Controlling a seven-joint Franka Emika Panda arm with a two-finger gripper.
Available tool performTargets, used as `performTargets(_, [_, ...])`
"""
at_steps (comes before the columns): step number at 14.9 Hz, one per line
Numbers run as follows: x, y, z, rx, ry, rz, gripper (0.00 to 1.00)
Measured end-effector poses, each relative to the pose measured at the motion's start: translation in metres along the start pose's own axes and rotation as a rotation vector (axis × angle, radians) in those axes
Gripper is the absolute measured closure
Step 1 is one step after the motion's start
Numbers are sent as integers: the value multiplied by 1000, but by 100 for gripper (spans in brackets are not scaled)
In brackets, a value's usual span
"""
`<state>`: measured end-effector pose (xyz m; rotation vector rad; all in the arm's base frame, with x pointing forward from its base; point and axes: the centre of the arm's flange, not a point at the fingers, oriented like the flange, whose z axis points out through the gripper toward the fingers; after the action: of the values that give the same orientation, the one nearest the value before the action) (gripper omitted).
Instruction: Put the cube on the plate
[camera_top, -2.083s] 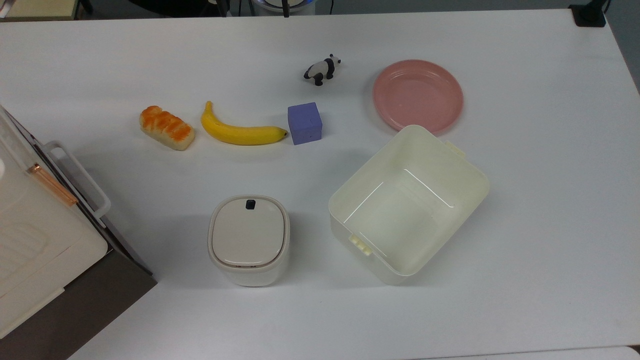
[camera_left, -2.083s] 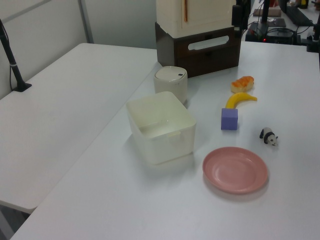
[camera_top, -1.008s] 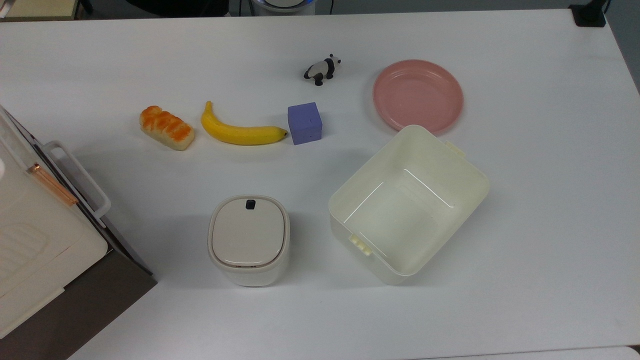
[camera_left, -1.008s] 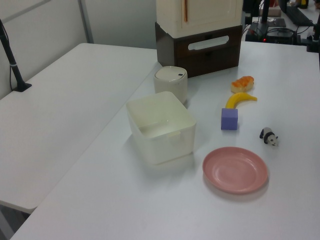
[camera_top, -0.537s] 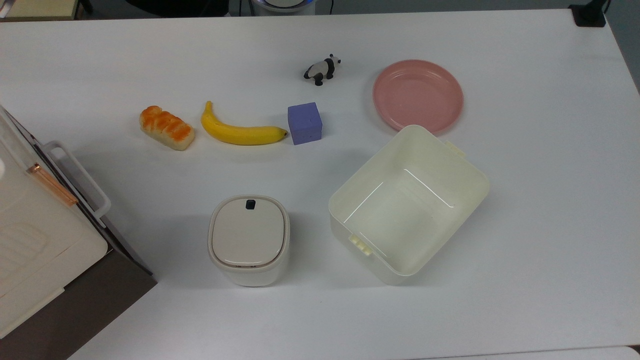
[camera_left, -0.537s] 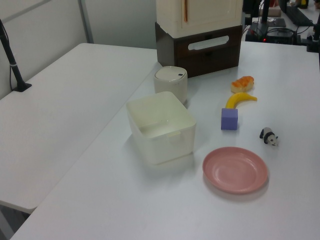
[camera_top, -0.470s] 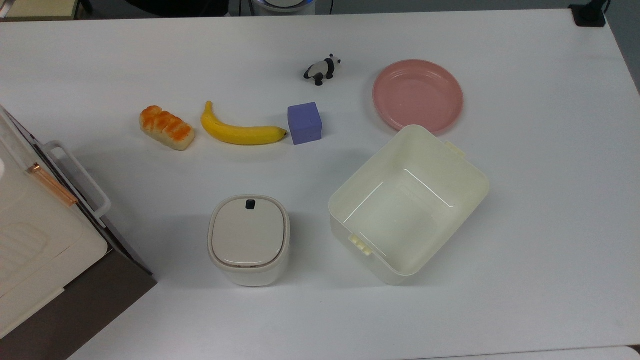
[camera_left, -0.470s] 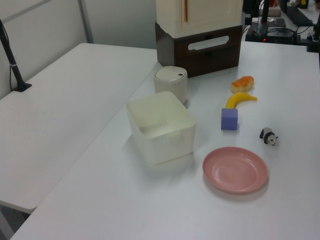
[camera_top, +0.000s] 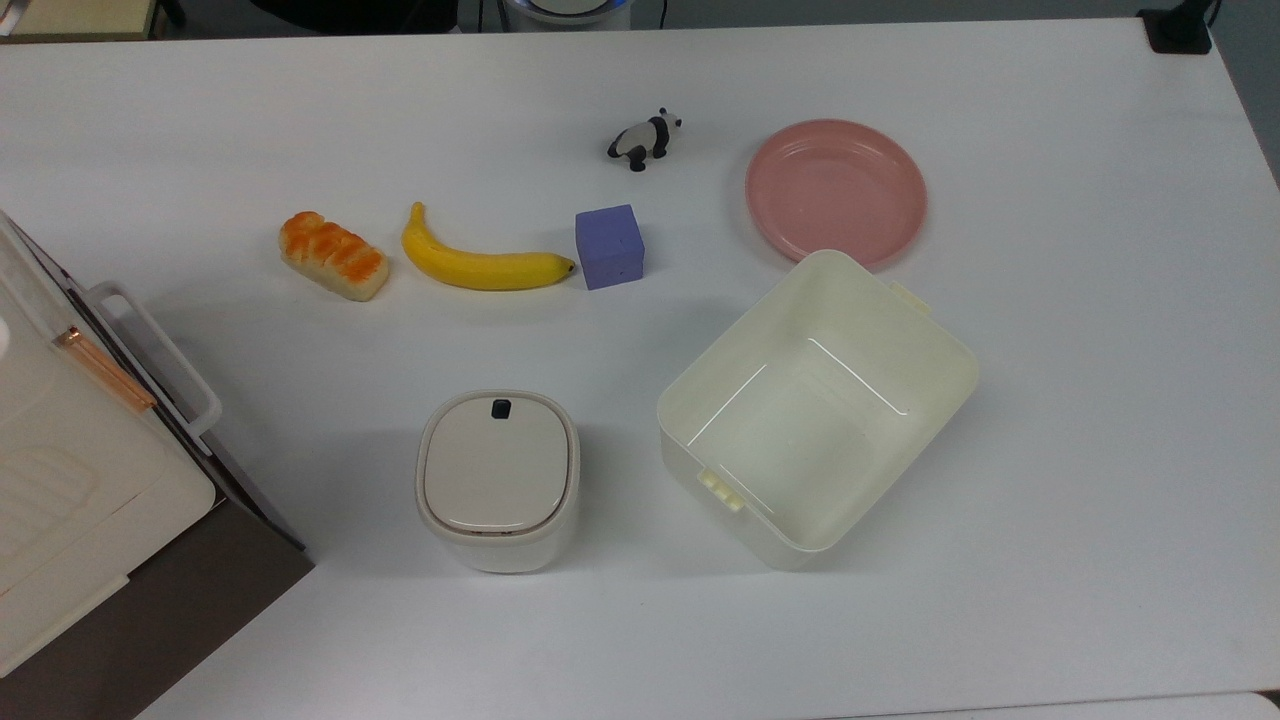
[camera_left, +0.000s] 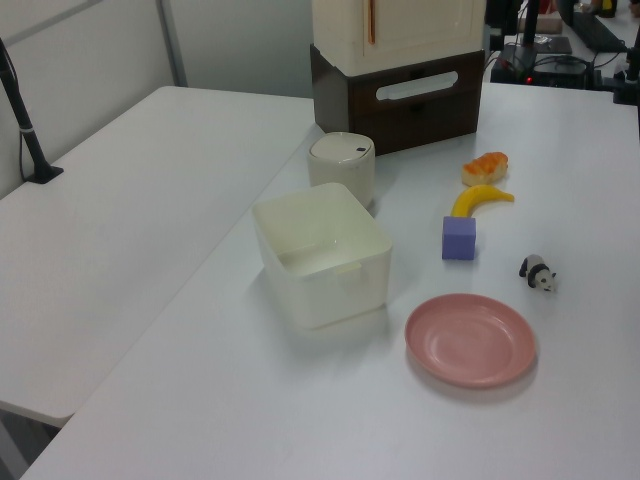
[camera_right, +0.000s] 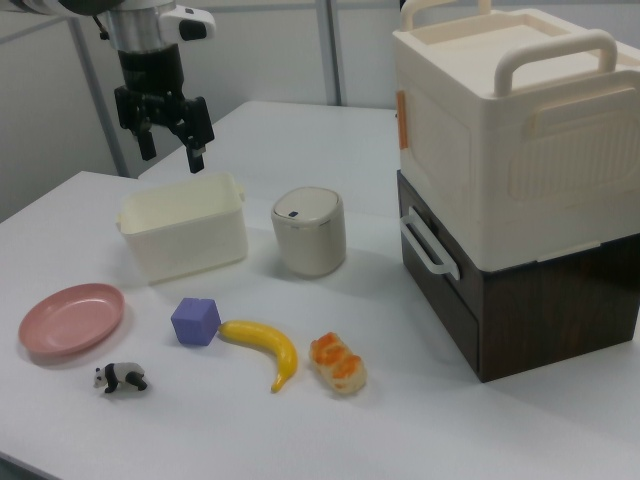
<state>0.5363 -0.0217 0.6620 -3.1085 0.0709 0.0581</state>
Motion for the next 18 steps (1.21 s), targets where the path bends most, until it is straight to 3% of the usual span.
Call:
performTargets(3, [11,-4,18,-9,29,-11,0])
performTargets(10, [28,-44,88,-87,26,-104,1])
performTargets(18, [36,-89,201,-187,-85,-237,2])
